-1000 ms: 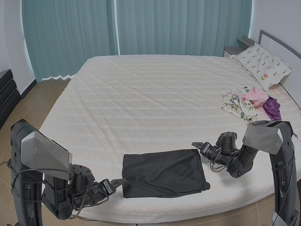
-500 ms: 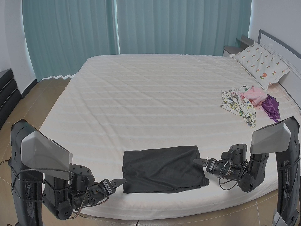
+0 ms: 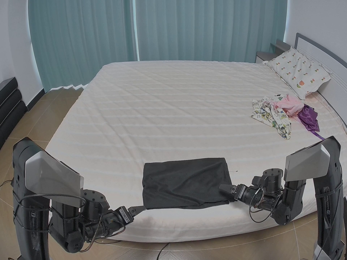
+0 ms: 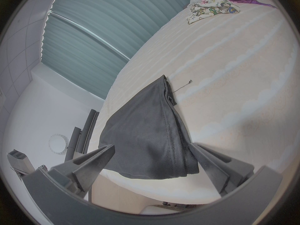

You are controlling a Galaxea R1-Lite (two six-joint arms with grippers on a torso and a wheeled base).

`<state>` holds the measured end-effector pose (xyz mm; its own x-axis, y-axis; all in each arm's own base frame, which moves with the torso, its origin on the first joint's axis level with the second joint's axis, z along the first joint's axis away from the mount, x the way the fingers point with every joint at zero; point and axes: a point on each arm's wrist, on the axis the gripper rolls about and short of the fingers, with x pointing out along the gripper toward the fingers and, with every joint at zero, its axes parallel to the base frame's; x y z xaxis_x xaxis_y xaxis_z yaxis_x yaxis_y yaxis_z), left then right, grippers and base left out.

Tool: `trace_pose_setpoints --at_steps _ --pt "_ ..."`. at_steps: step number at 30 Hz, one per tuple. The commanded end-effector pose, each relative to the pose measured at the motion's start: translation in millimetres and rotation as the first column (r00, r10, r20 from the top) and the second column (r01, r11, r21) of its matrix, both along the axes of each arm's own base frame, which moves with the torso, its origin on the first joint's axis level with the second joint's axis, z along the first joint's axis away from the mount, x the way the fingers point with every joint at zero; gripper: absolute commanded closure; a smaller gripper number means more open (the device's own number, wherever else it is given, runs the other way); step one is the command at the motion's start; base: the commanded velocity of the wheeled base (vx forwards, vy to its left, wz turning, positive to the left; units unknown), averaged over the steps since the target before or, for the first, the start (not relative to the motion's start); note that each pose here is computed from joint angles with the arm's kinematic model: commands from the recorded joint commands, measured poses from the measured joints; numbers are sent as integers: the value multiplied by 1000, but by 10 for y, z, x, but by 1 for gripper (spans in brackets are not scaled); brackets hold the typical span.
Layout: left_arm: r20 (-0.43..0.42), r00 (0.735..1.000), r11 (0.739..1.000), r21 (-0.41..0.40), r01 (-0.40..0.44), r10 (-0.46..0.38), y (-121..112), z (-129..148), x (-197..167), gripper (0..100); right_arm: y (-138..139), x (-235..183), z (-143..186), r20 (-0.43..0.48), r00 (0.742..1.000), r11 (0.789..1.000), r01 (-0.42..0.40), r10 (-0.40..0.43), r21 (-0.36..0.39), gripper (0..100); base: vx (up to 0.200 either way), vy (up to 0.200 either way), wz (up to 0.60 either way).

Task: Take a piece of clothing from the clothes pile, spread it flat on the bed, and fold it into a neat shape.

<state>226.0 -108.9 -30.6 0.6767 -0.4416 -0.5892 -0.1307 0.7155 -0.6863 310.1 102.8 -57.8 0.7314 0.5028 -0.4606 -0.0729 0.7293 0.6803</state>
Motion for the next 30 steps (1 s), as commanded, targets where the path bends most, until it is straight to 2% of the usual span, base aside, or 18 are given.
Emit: trace_pose_setpoints --at_steps 1,11,12,15,21,30 --pt "12 1000 1000 -6 -1 1 -4 4 8 0 14 -21 -70 -20 1000 1000 -6 6 -6 0 0 0 0" --pt "14 1000 1000 -4 1 -1 -4 4 8 0 8 -25 -76 -12 1000 1000 -10 10 -15 0 0 0 0" --pt "11 1000 1000 -4 0 0 -4 0 8 0 8 -25 -76 -12 1000 1000 -10 10 -15 100 0 0 0" --pt "14 1000 1000 -4 1 -1 -4 4 8 0 -20 -48 -48 -13 1000 1000 -8 8 -25 100 0 0 0" --pt "13 1000 1000 -5 0 0 -5 1 11 0 -102 -168 -87 -9 999 991 -54 53 -126 100 0 0 0" --pt "16 1000 1000 -6 0 0 -8 2 18 0 -169 -163 -58 4 999 989 -43 44 -140 100 0 0 0"
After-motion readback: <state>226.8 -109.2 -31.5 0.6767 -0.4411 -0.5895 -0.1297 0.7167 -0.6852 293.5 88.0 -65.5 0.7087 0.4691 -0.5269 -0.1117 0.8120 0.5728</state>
